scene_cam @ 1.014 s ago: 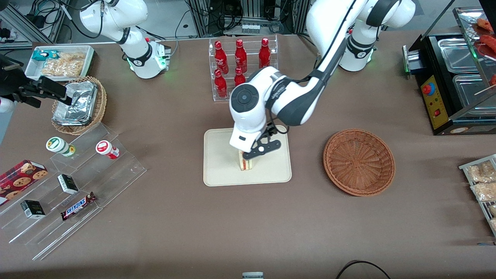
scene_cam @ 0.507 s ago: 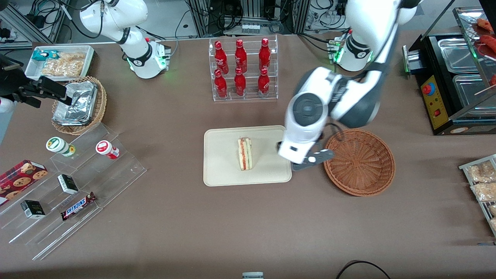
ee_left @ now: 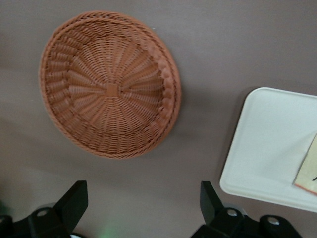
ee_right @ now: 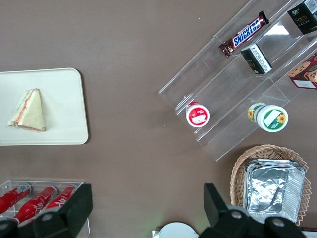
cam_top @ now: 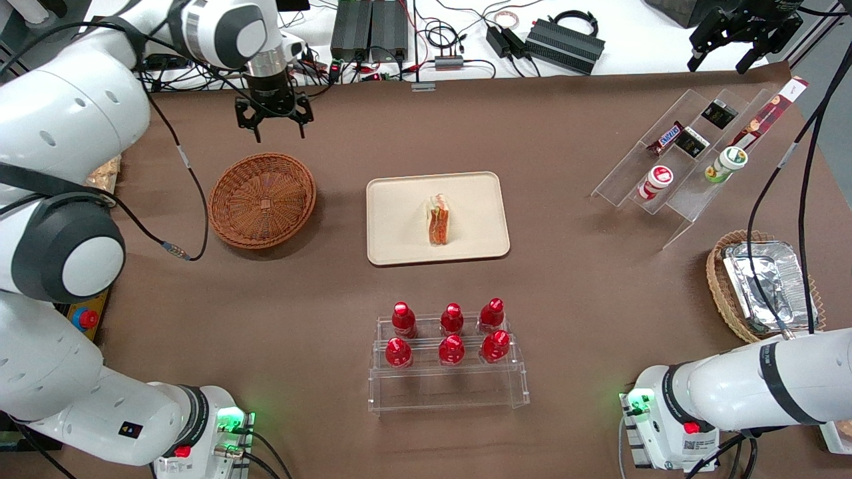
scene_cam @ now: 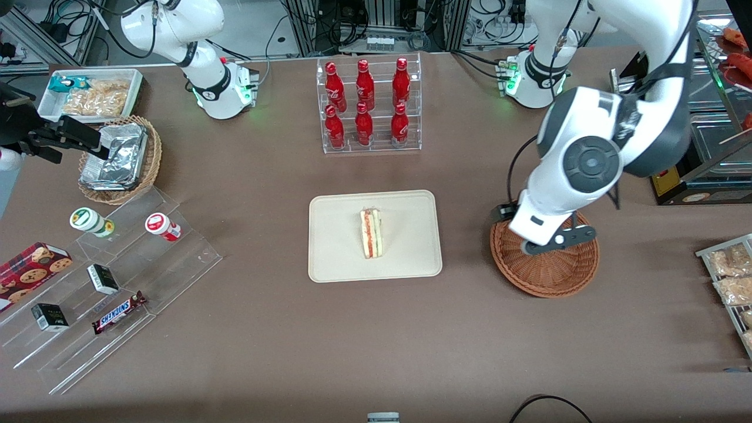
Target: Place sandwich from basket to tray
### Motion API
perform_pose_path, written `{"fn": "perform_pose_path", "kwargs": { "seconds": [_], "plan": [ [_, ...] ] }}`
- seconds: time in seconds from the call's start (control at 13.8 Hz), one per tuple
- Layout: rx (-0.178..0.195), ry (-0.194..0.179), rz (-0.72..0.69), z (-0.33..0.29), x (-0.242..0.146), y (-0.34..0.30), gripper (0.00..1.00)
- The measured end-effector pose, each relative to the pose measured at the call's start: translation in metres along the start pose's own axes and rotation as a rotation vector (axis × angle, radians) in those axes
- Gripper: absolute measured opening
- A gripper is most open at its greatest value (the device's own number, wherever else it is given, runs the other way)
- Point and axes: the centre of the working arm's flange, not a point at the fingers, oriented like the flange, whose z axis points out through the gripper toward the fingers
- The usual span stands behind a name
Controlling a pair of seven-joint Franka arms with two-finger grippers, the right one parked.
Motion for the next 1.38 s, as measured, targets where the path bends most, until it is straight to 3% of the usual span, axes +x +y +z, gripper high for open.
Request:
{"fn": "perform_pose_path", "kwargs": {
  "seconds": [0.65, 1.16, 1.38],
  "plan": [
    [-0.014, -0.084, 0.122, -0.062, -0.023, -0.119, 1.00],
    [-0.044, -0.041, 0.172, -0.107, -0.046, -0.198, 1.00],
    [-0.035, 0.005, 0.158, -0.113, -0.042, -0.208, 1.00]
  ]
}}
